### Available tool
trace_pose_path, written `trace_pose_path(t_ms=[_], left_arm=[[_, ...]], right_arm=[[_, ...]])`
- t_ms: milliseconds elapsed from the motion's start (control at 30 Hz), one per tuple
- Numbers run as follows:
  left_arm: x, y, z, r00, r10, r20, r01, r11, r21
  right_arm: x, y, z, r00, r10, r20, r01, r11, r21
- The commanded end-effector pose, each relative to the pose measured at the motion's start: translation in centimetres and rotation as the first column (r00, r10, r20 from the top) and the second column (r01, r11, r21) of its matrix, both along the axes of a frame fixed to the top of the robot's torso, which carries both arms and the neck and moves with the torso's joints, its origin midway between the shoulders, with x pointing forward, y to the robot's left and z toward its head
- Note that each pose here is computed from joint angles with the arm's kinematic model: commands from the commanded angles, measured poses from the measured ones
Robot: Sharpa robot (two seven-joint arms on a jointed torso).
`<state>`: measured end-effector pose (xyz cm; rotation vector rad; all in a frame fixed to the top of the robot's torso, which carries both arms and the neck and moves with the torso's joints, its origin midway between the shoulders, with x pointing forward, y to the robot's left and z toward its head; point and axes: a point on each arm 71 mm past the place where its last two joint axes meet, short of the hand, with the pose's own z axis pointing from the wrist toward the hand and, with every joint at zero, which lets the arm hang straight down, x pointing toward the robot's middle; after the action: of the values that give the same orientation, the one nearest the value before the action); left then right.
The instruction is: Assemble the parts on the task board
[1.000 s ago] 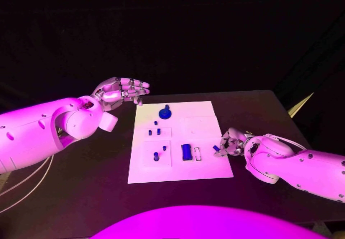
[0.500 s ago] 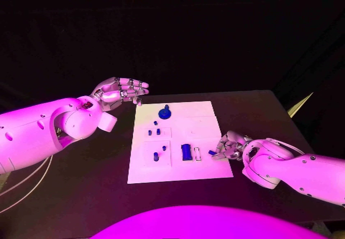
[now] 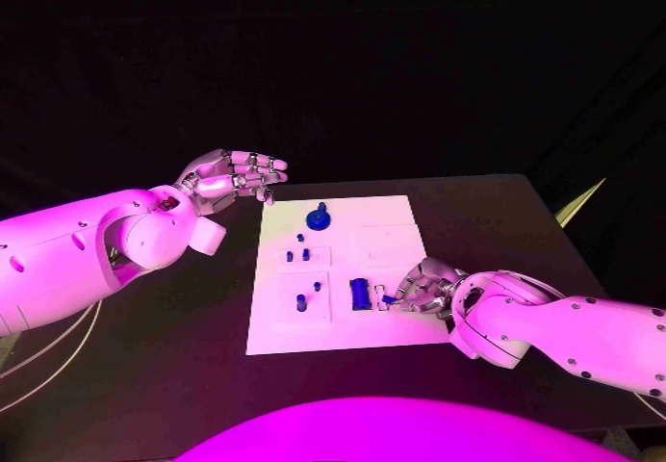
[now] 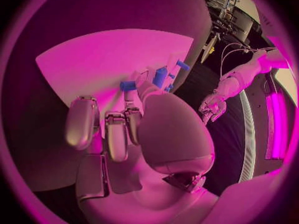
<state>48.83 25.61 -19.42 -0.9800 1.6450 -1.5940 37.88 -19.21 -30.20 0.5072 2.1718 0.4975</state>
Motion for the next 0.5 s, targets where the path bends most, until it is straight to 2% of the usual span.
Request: trace_pose_path(t_ms=[33,500], left_arm=[[-0.02,-0.19,0.07,1.0,-0.007,0.001,0.007,1.0,-0.004],[-0.01,-0.17,0.06,1.0,-0.007,0.0,0.007,1.0,-0.003]], right_arm=[[0.05,0.51,-0.19,1.0,0.006,-0.01,-0.006,1.0,0.01],[0.38,1.31,-0.45,1.0,0.0,-0.002,0.0,1.0,0.022]])
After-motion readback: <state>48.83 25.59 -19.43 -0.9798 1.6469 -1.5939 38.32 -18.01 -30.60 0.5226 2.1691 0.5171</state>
